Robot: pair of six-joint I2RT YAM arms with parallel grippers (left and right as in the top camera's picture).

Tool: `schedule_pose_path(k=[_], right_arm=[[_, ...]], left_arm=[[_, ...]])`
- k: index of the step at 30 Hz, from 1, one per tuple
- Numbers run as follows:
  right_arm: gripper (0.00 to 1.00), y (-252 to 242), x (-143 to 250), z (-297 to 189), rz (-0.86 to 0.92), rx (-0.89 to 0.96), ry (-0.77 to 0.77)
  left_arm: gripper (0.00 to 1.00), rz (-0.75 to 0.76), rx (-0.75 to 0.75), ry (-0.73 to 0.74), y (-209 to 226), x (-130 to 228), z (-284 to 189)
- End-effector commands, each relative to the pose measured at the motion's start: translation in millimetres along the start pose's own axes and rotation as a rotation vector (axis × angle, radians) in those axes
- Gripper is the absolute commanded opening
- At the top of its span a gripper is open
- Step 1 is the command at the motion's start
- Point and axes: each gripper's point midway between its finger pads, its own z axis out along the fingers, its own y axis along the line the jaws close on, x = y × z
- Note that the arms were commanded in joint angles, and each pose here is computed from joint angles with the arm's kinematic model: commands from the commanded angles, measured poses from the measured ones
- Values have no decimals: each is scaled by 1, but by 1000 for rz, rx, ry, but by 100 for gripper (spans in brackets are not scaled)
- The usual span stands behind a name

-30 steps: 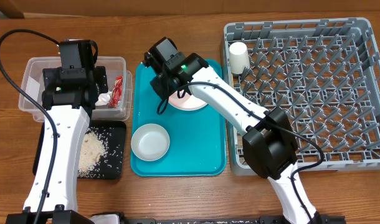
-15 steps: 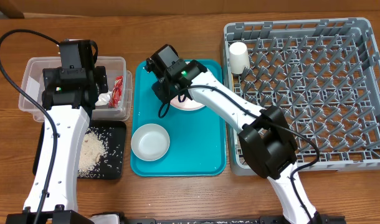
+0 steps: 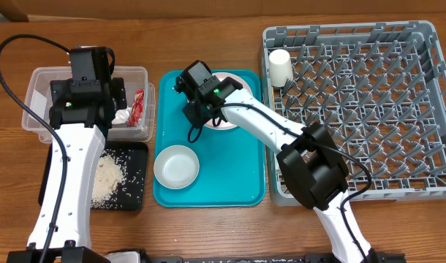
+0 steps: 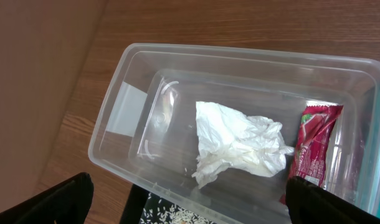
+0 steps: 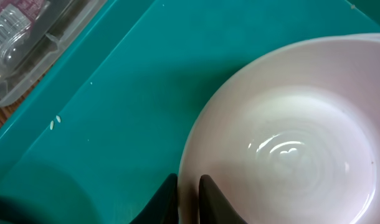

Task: Sort waste into correct bins and load items into the dishwasher
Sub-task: 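Lift the pink bowl with the right gripper and carry it to the rack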

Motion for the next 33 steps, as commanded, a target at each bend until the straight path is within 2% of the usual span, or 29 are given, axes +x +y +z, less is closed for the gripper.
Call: schedule_pose_path(k=[1, 4, 6, 12, 18, 23, 28, 33], right_arm=[[13, -2, 0, 0, 2, 7, 3], [13, -2, -2, -3, 2, 8, -1], [4, -1, -4, -7, 2, 8, -4], [4, 2, -24, -38, 55, 3, -67], [4, 8, -31, -94, 106, -5, -103], [4, 24, -24, -150, 129, -156, -101], [4, 10, -7, -200, 214, -284, -81], [4, -4, 0, -249, 250, -549, -126]], left_arm=[[100, 3, -23, -23, 8, -8, -6], [100, 4, -23, -23, 8, -7, -6], [100, 4, -23, -23, 8, -7, -6], [100, 3, -23, -23, 8, -8, -6], [100, 4, -23, -23, 8, -7, -6], [100, 4, -23, -23, 8, -8, -6], [100, 4, -23, -23, 8, -7, -6], [100, 3, -23, -23, 8, -8, -6]])
